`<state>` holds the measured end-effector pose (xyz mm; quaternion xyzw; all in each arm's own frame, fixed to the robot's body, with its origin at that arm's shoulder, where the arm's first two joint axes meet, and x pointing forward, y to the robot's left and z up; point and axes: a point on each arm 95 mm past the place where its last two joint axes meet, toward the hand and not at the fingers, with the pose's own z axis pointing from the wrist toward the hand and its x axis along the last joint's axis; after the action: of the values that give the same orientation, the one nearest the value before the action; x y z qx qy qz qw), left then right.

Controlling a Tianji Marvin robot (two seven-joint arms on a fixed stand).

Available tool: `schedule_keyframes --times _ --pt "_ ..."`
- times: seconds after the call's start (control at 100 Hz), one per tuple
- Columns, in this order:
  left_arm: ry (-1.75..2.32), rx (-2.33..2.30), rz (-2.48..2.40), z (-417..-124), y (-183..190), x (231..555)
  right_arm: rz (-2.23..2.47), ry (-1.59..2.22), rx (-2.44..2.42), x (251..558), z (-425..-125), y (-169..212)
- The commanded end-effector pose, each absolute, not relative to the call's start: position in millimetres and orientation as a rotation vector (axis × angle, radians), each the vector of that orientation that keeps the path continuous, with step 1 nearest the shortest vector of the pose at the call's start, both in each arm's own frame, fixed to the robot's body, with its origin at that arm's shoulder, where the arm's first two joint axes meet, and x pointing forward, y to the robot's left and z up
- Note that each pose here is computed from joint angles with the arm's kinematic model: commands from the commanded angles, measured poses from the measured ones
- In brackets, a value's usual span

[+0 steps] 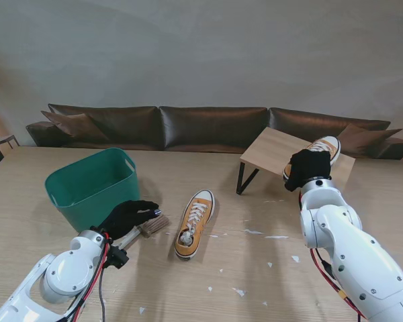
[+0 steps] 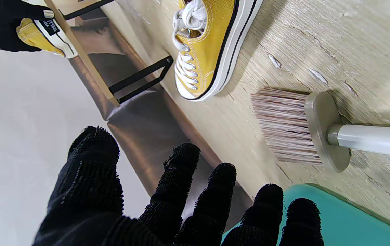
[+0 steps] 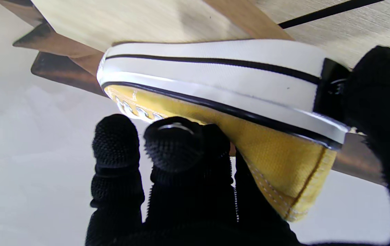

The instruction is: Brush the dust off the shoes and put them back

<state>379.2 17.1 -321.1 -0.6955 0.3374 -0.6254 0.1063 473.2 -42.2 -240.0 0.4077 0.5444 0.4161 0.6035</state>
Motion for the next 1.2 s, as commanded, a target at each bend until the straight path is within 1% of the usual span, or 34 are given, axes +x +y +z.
schedule_keyframes --times 0.0,0.24,0.74,1.19 --pt "1.010 -2.066 -1.840 -322.9 15.6 377.6 0.951 1.292 0.926 472.3 -245.1 -42.3" --pt "1.009 -2.064 -1.843 -322.9 16.1 377.7 0.952 1.321 0.832 467.2 -232.0 -38.7" --pt "1.004 -2.062 -1.845 -322.7 17.5 377.2 1.086 1.316 0.789 453.6 -212.5 -20.5" --pt "0.999 -2.062 -1.848 -322.2 18.4 377.5 1.201 1.336 0.668 431.2 -186.4 5.5"
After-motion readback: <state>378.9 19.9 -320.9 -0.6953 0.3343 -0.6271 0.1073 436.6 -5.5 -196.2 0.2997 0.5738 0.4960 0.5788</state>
